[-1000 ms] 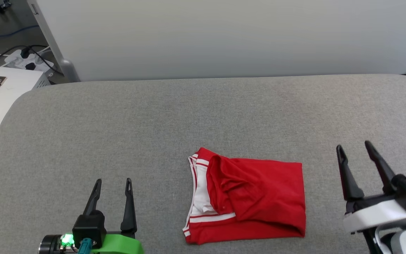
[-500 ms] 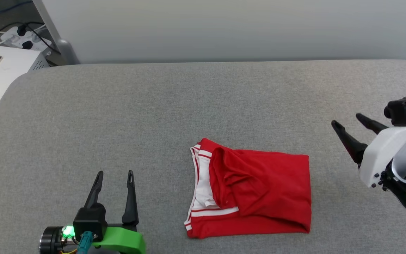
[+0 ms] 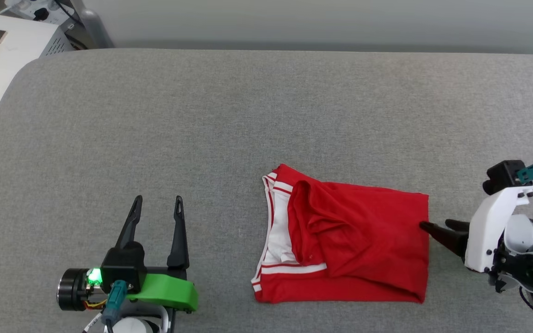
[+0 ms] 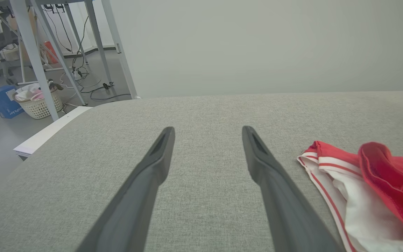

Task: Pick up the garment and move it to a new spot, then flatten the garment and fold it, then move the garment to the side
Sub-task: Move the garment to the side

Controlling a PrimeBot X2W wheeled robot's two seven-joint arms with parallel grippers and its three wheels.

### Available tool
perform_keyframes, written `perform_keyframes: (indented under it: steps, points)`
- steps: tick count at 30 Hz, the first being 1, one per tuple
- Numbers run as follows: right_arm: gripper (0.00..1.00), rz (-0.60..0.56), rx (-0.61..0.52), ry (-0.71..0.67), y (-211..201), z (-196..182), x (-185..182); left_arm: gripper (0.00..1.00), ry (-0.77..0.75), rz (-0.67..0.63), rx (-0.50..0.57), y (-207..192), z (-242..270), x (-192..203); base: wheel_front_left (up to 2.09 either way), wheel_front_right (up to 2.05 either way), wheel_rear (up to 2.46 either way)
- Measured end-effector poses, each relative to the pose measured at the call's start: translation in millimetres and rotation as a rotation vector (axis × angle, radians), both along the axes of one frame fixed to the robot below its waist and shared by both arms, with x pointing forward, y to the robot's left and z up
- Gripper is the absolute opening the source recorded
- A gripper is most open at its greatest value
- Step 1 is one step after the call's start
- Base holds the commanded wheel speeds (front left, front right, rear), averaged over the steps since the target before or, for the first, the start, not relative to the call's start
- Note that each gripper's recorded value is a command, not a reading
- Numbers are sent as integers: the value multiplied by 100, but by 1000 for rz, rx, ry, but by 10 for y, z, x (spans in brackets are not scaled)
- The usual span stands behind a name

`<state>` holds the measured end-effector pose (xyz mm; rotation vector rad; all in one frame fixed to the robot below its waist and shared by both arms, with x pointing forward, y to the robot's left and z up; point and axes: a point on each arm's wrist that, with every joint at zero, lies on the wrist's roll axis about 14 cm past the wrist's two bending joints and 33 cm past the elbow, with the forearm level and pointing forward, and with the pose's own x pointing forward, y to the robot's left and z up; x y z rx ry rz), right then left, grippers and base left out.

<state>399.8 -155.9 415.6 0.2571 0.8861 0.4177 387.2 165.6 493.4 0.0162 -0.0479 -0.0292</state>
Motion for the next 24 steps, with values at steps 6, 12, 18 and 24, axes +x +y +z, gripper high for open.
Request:
perform_keyframes:
  steps: [6, 12, 18, 24]
  points:
    - [100, 57, 46, 102, 313, -295, -116, 100, 18, 25, 5, 87, -60, 11, 0, 0, 0]
    - [100, 87, 59, 142, 471, -467, -176, 100, 27, 42, 5, 144, -87, 9, 0, 0, 0]
    - [0, 82, 48, 56, 517, -482, -96, 100, 27, 50, 4, 167, -84, 5, 0, 0, 0]
    - [0, 92, 33, -131, 563, -206, 108, 100, 5, 45, 2, 150, -7, -12, 0, 0, 0]
